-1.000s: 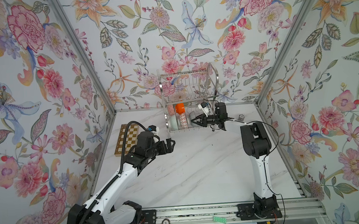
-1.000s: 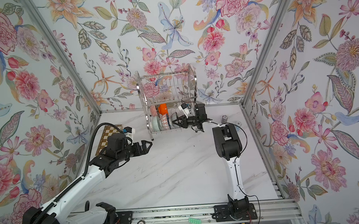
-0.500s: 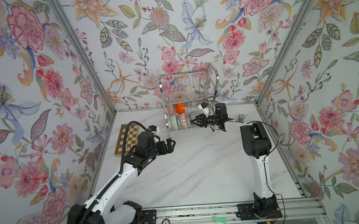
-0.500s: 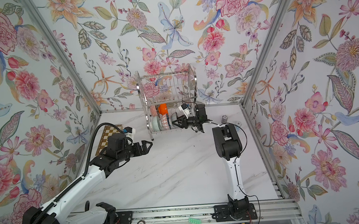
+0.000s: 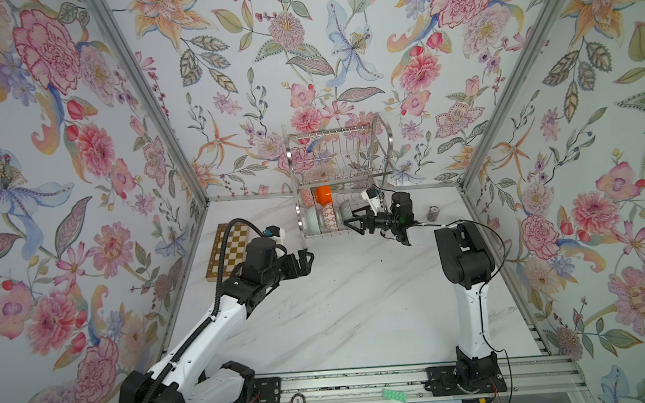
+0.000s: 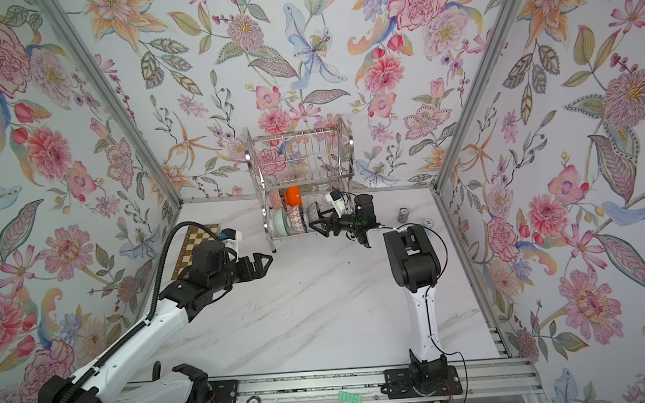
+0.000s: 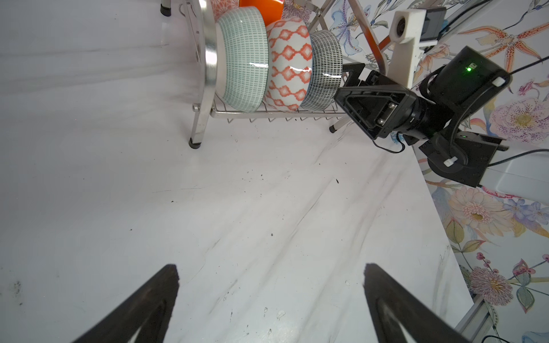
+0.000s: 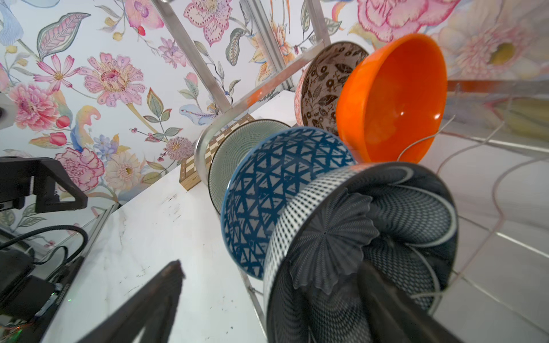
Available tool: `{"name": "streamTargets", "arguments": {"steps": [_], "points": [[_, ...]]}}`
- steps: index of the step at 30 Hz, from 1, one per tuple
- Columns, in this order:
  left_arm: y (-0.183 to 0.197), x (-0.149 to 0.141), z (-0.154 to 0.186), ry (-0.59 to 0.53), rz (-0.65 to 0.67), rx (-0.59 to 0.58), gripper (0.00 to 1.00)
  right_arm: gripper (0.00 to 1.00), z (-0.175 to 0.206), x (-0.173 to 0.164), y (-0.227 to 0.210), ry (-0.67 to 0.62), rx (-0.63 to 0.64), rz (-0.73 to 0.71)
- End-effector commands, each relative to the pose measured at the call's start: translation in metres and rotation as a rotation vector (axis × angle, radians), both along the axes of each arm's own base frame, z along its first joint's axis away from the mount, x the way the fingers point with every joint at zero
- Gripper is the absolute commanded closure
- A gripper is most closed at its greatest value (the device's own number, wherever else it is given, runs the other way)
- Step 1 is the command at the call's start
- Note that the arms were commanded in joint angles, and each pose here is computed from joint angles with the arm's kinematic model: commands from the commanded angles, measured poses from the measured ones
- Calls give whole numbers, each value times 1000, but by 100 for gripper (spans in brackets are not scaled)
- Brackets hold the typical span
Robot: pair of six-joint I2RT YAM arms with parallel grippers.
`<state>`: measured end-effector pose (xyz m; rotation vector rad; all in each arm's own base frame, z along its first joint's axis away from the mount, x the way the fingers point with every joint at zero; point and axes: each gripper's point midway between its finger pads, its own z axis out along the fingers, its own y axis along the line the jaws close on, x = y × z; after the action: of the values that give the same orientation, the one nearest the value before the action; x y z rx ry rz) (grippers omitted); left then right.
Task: Load bowls into a dish rack
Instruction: Place the bowl in the dish rack.
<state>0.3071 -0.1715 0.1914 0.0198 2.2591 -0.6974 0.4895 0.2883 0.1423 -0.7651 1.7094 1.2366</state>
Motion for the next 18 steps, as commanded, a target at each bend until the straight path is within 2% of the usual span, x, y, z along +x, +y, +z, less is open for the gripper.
{"name": "streamTargets", "arguments": {"steps": [1,11,18], "points": [[9,-5,0,-31,16,58,1,2,27,3,-5,-89,43,-57],[39,-1,11,-137,89,216,1,1,32,-14,-13,-135,50,-167],[52,3,18,-188,128,286,1,1,35,-18,-19,-109,38,-253]]}}
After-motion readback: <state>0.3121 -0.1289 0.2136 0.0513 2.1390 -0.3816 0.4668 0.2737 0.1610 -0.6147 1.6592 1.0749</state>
